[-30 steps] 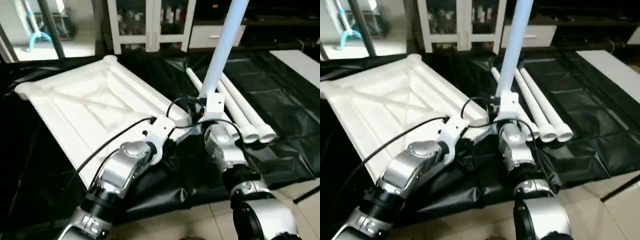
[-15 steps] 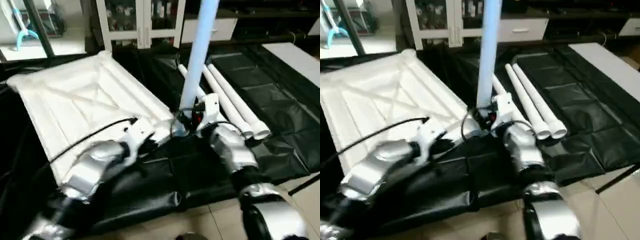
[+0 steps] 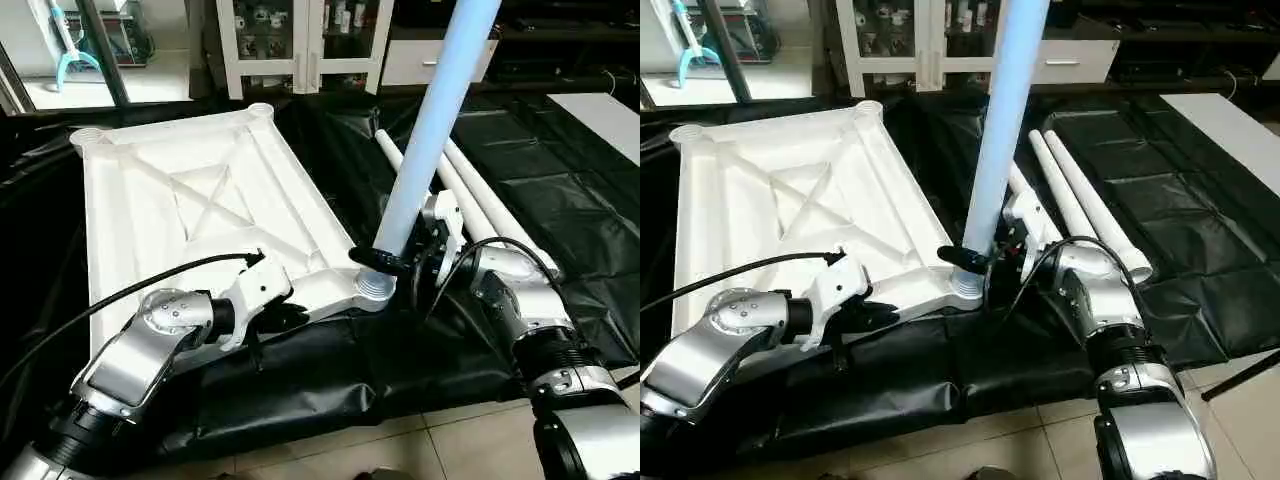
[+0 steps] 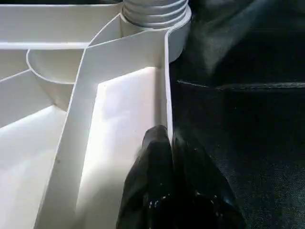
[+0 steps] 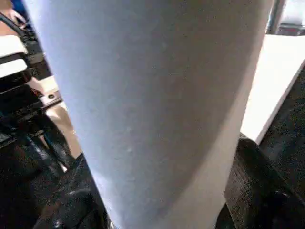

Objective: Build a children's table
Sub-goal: Rotate leg to tighten

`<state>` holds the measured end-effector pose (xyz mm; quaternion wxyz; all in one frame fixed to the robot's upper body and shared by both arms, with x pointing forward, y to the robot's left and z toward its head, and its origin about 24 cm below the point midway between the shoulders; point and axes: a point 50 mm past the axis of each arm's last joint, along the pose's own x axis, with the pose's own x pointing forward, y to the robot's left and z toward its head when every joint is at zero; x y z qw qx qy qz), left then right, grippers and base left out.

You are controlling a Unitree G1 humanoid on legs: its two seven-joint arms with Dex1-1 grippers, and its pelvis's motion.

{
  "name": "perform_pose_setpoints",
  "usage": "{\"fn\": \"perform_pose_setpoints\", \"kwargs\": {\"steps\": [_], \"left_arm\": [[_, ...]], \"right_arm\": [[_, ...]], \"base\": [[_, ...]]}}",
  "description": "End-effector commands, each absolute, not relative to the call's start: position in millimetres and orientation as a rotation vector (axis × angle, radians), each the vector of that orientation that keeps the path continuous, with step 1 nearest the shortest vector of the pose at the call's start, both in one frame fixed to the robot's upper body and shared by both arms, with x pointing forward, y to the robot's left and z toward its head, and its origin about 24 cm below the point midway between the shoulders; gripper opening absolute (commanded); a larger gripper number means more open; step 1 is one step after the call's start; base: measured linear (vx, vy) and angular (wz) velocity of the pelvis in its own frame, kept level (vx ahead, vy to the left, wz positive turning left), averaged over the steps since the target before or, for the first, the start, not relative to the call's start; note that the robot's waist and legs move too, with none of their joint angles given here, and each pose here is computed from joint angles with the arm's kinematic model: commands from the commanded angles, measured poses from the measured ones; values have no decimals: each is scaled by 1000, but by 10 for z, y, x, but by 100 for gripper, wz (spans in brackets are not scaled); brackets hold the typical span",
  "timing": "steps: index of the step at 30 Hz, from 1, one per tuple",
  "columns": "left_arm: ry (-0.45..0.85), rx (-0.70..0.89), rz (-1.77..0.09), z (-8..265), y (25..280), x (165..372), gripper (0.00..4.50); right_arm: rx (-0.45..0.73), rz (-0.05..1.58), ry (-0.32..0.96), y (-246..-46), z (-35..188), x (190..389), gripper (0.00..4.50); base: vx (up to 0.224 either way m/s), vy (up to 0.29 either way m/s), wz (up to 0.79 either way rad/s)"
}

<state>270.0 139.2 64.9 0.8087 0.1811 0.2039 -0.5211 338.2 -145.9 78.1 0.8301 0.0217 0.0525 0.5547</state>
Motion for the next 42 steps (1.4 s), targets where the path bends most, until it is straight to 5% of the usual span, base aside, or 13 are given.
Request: {"fn": "perform_pose_setpoints", "kwargs": {"steps": [1, 10, 13, 17, 19, 22, 25, 29, 31, 37, 41, 42], "left_arm": [[484, 384, -1147, 587, 1432, 2632, 0], [489, 381, -1123, 588, 1416, 2665, 0], [576, 359, -946, 530, 1342, 2775, 0], [592, 297, -768, 514, 1251, 2920, 0], [548, 241, -667, 536, 1003, 3069, 0], [508, 219, -655, 600, 736, 3132, 0], [503, 217, -693, 630, 668, 3114, 0], [494, 258, -704, 603, 822, 3095, 0], [501, 276, -713, 567, 905, 3076, 0], [460, 387, -955, 545, 1249, 2879, 0], [458, 389, -1029, 558, 1278, 2813, 0], [475, 399, -1095, 566, 1332, 2740, 0]], "right_arm": [[51, 1122, 122, -1656, 783, 3369, 276], [-17, 943, 227, -1589, 597, 3433, 195], [-46, 576, 349, -1483, 334, 3526, 192], [3, 391, 357, -1369, 249, 3556, 189], [110, 263, 363, -1025, 169, 3537, 188], [161, 313, 388, -624, 142, 3474, 188], [172, 418, 374, -458, 195, 3461, 188], [218, 514, 307, -562, 318, 3520, 188], [187, 536, 243, -658, 389, 3556, 258], [59, 827, 87, -1207, 675, 3533, 295], [10, 877, 85, -1326, 701, 3506, 325], [-15, 937, 90, -1523, 750, 3468, 325]], "base": [[0, 0, 0], [0, 0, 0], [0, 0, 0], [-41, 6, -6], [-53, 14, -2], [-58, 20, 0], [0, 0, 0], [0, 0, 0], [0, 0, 0], [0, 0, 0], [46, -28, 5], [55, -31, 0]]}}
